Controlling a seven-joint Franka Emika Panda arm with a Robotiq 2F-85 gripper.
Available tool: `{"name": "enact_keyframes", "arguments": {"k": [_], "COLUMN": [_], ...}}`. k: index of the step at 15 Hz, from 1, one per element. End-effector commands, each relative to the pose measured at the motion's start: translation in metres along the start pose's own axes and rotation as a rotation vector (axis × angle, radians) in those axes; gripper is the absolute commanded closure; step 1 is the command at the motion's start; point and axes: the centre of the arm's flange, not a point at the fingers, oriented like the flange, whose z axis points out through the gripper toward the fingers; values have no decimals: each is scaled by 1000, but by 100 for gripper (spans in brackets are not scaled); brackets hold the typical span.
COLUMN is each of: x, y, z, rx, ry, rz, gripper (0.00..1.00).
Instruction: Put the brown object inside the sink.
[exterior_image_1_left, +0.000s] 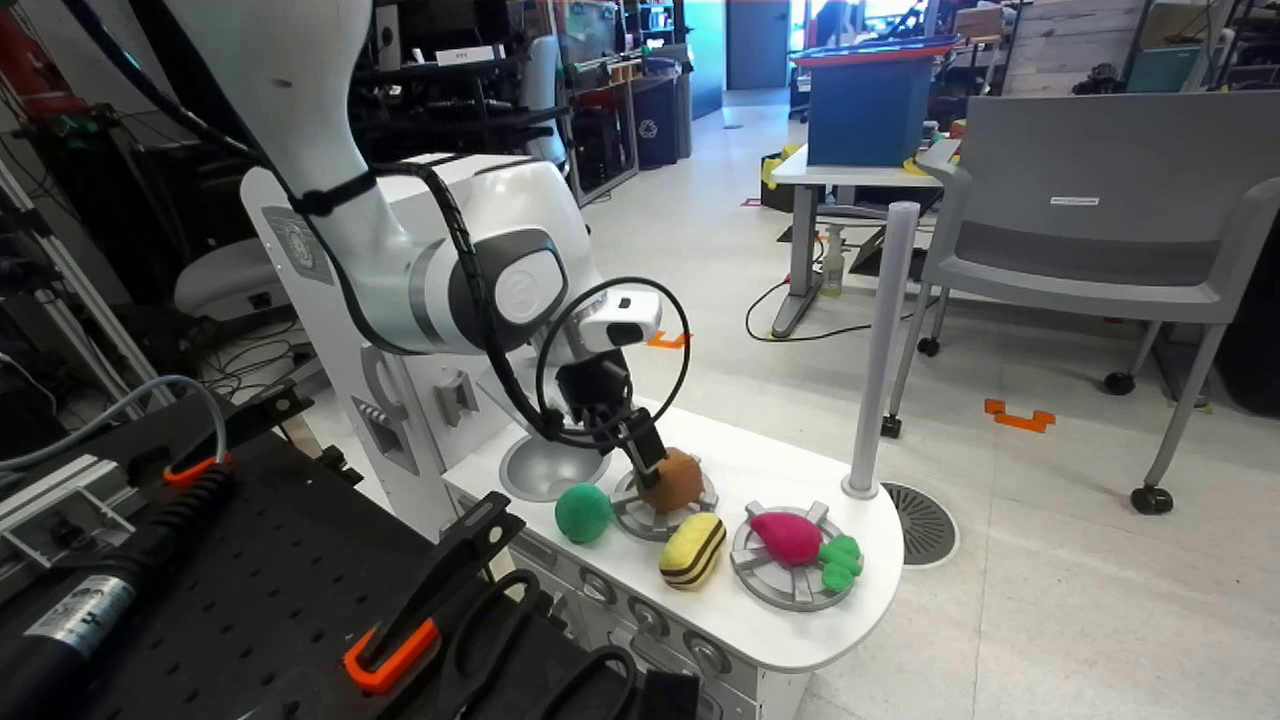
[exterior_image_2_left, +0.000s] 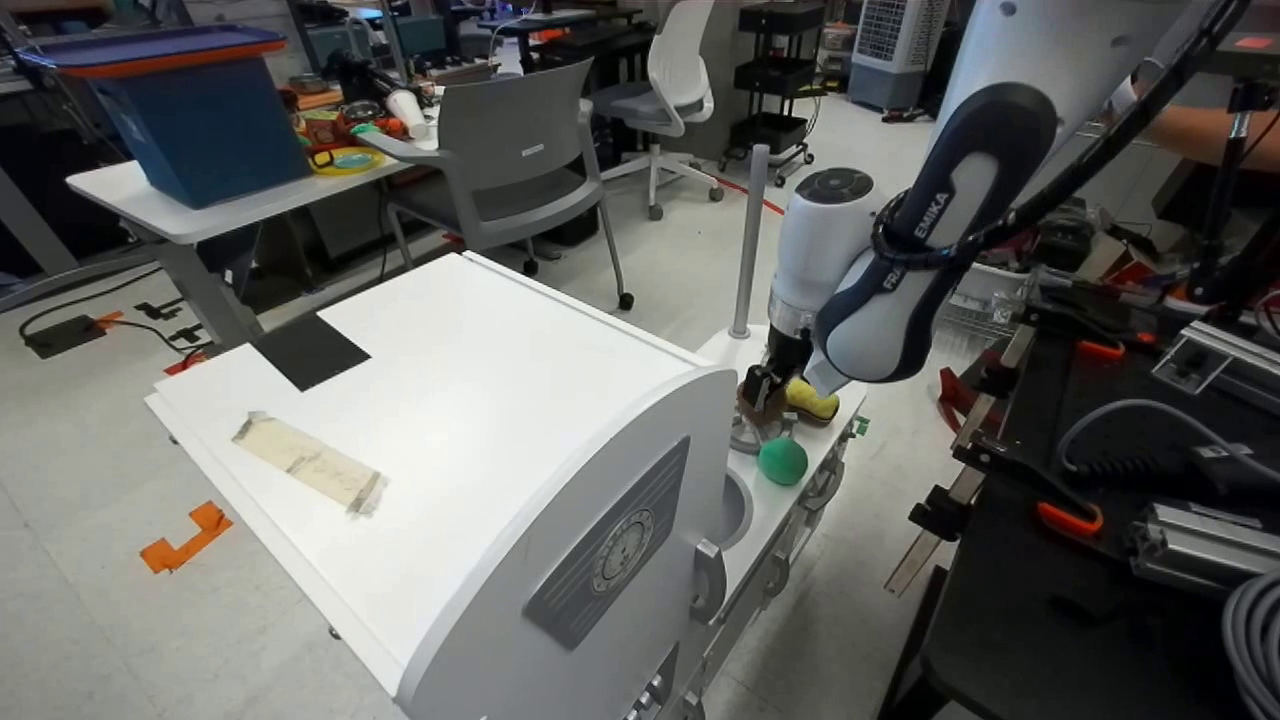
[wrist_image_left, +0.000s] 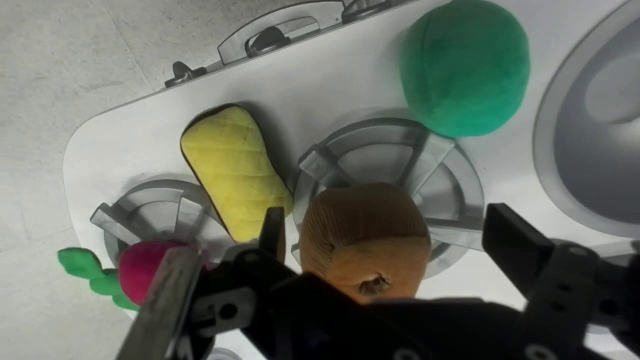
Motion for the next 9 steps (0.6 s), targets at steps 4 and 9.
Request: {"name": "enact_keyframes", "arguments": {"k": [4,9], "x": [15,25], "y": [-31,-44], "z": [51,53], "rx": [-70,-102], "ry": [79,146], "rz": [20,12], "gripper": [0,35]}}
